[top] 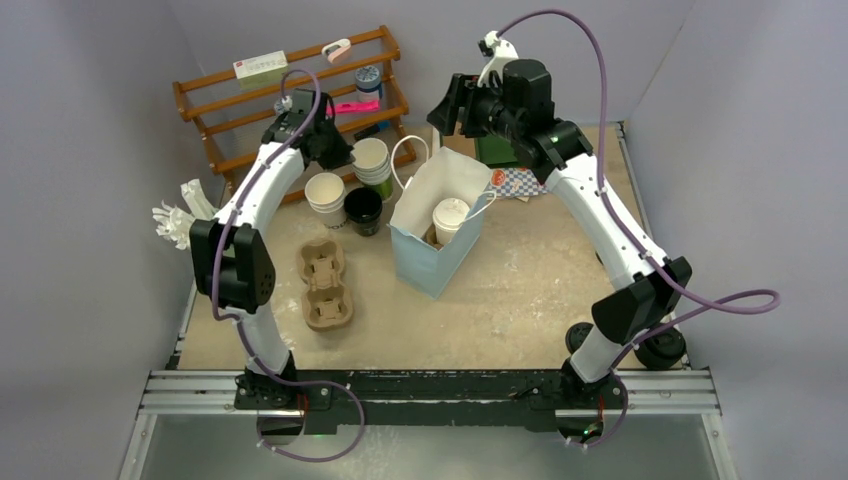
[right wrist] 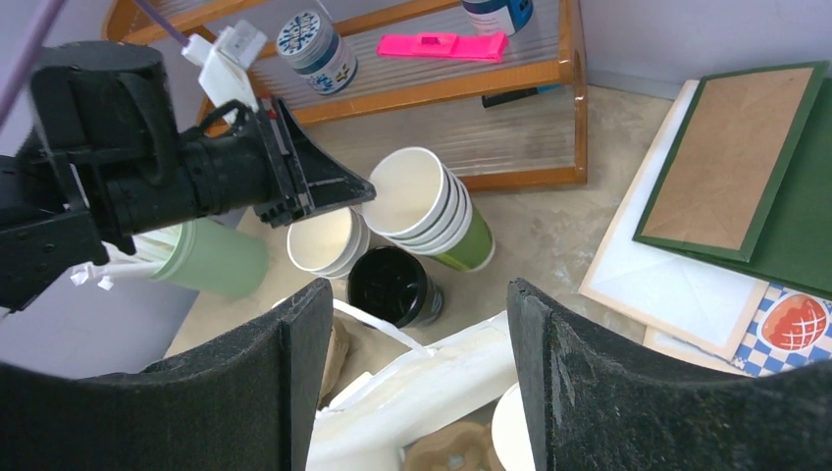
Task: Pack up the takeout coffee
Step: Pick up the coffee cup.
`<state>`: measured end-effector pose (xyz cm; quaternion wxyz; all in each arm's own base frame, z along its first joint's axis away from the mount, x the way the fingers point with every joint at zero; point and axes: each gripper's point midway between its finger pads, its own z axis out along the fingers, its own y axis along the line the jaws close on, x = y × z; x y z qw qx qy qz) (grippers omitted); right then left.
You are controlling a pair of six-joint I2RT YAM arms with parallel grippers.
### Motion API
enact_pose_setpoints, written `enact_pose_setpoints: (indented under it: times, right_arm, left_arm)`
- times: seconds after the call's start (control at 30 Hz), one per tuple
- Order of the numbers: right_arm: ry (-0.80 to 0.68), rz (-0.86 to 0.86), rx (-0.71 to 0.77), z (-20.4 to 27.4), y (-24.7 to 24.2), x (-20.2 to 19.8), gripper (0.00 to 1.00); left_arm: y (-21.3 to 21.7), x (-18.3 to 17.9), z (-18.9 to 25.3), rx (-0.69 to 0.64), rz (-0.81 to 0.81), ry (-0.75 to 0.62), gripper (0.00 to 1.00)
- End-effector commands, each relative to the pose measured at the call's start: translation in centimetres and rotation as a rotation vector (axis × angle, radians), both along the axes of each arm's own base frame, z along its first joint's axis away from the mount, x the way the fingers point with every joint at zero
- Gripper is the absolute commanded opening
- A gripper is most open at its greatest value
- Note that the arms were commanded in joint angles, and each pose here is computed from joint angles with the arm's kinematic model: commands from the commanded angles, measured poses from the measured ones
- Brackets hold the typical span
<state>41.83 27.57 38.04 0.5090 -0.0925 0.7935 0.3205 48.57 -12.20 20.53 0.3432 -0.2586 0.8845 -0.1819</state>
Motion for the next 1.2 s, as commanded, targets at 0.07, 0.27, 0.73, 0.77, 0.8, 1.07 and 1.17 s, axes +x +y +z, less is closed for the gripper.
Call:
enact_pose_setpoints:
  times: [0.07,0.27,0.73,0.77,0.8,1.07,1.17]
  right_arm:
    - [-0.051,0.015,0.024,2.3,-0.5,-1.2,0.68]
    - [-0.04,0.027,0.021,1.8,-0.3,-1.4,0.68]
    - [-0.054,0.033,0.012,2.1,-0.6,-1.8,0.68]
    - [-0.055,0.031,0.012,2.2,-0.7,-1.8,0.68]
    - [-0.055,0.031,0.011,2.1,-0.7,-1.9,0.68]
    - [-0.071,0.028,0.001,2.5,-0.9,-1.9,0.68]
    - [-0.084,0.01,-0.012,2.9,-1.5,-2.1,0.68]
  left_arm:
    - [0.9,0.2,2.7,0.142,0.001,-0.075,0.0]
    - [-2.1,0.3,2.7,0.03,-0.055,-0.096,0.0]
    - [-1.7,0.4,2.8,0.027,-0.007,-0.13,0.0]
    - [-1.3,0.3,2.8,0.058,-0.001,-0.115,0.0]
    - [-1.0,0.3,2.9,0.073,0.004,-0.105,0.0]
    - [-0.7,0.0,9.1,0.032,-0.003,-0.211,0.0]
    - [-0.7,-1.0,11.3,0.012,-0.008,-0.232,0.0]
